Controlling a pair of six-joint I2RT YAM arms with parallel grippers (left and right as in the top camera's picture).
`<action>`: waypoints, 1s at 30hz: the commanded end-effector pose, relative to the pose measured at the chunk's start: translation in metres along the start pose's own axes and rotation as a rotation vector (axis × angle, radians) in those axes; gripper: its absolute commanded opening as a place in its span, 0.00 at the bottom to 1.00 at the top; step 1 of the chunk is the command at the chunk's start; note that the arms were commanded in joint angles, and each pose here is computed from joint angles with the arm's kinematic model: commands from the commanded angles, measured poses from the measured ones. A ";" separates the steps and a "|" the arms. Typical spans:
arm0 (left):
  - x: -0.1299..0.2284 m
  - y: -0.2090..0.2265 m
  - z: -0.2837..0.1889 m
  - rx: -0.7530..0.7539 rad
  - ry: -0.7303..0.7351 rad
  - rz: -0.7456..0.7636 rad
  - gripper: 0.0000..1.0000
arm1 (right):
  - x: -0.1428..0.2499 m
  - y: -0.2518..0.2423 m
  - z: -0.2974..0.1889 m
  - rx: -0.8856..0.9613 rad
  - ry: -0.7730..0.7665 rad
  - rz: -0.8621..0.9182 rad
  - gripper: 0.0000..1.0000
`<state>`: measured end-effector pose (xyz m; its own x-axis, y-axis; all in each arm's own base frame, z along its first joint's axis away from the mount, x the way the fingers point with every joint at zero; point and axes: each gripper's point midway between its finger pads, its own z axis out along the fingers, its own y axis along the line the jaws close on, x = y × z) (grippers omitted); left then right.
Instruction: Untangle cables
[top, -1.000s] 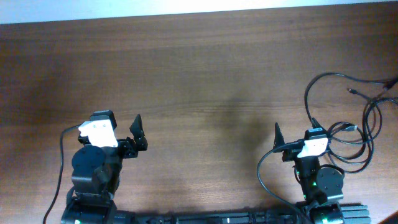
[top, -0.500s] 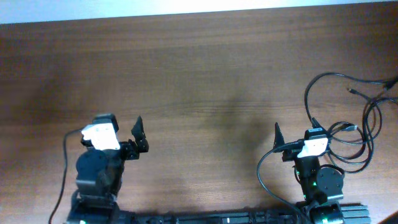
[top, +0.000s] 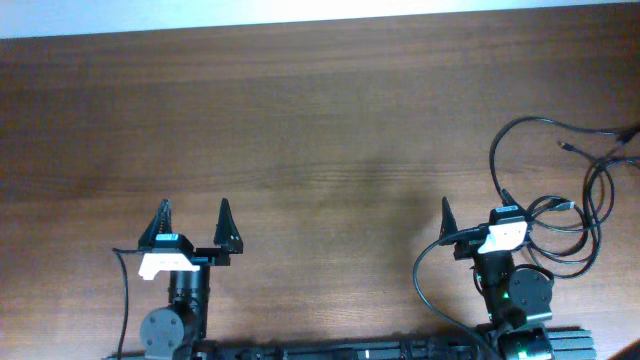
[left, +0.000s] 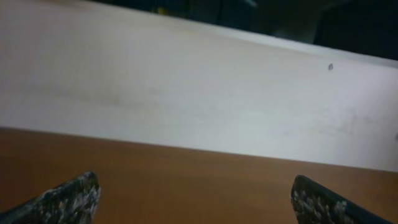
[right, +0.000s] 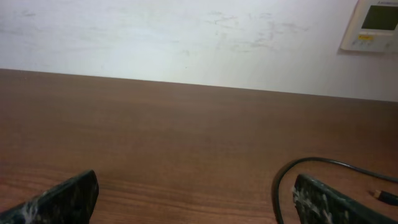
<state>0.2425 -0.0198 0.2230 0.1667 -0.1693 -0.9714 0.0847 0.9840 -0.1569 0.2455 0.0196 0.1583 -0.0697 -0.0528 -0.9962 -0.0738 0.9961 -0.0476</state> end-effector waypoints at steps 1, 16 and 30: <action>-0.010 -0.001 -0.002 0.007 -0.052 0.100 0.99 | 0.002 0.000 0.000 0.002 0.004 -0.003 0.99; 0.066 0.002 -0.010 0.027 0.260 0.153 0.99 | 0.002 0.000 0.000 0.002 0.004 -0.003 0.99; 0.066 0.002 -0.010 0.027 0.260 0.153 0.99 | 0.002 0.000 0.000 0.002 0.004 -0.003 0.99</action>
<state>0.2449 -0.0254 0.1577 -0.0772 -0.0111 -0.9970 0.0873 0.9960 -0.0179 0.2455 0.0196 0.1583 -0.0695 -0.0554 -0.9960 -0.0740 0.9960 -0.0503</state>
